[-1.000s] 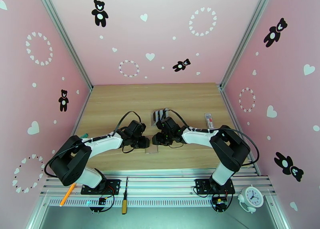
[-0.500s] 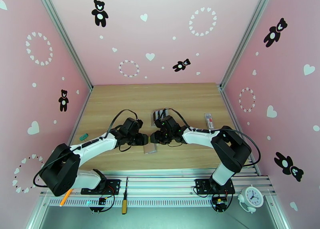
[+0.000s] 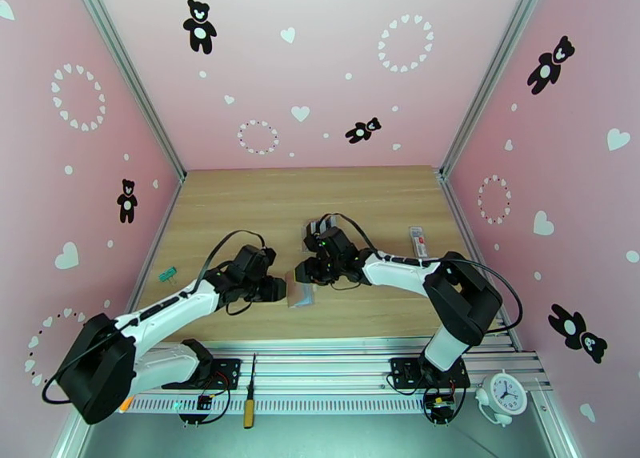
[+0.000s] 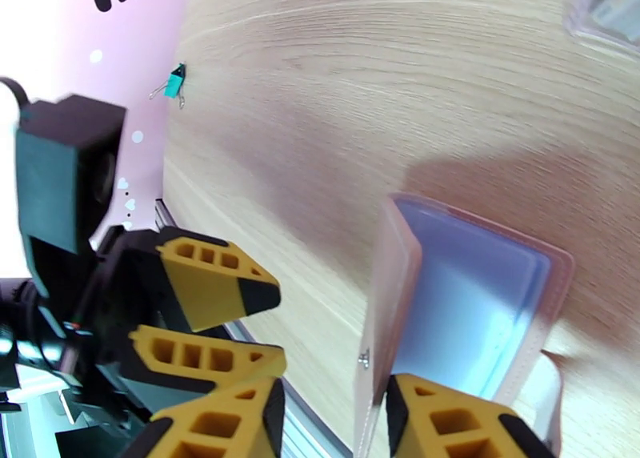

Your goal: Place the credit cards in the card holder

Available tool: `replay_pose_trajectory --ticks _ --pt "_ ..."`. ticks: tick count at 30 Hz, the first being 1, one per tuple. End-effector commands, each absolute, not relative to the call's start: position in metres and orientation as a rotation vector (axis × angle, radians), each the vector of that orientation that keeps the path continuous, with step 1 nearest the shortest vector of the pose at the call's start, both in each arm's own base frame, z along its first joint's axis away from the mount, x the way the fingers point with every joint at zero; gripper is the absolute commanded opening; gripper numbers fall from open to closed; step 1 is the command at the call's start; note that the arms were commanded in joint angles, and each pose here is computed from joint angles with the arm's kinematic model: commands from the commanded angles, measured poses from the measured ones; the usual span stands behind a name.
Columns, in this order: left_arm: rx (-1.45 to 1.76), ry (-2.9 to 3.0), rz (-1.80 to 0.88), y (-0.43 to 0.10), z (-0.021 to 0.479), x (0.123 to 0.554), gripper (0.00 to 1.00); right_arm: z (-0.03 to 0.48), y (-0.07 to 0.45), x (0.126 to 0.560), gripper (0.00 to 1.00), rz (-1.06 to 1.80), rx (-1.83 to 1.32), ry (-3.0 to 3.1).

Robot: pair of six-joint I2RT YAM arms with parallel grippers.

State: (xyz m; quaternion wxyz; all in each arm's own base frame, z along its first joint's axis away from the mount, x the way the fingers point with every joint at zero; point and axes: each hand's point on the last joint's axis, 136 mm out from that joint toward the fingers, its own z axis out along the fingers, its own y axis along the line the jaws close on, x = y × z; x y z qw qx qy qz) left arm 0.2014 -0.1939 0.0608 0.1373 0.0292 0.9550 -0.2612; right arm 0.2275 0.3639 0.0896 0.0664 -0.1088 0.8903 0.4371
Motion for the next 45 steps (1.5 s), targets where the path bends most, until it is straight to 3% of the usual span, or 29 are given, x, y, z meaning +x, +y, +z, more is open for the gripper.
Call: replay_pose_trajectory --ticks 1,9,24,45 --pt "0.035 2.769 -0.759 -0.186 0.059 0.193 0.54 0.108 0.378 0.229 0.38 1.365 -0.366 2.645" --pt "-0.008 2.708 -0.816 -0.182 0.07 0.184 0.66 0.108 0.395 0.23 0.37 1.392 -0.39 2.655" --pt "-0.017 2.714 -0.782 -0.18 0.061 0.186 0.68 0.073 0.346 0.241 0.43 1.0 -0.34 2.814" --pt "0.011 2.728 -0.778 -0.189 0.057 0.188 0.71 0.04 0.336 0.239 0.46 0.922 -0.34 2.896"
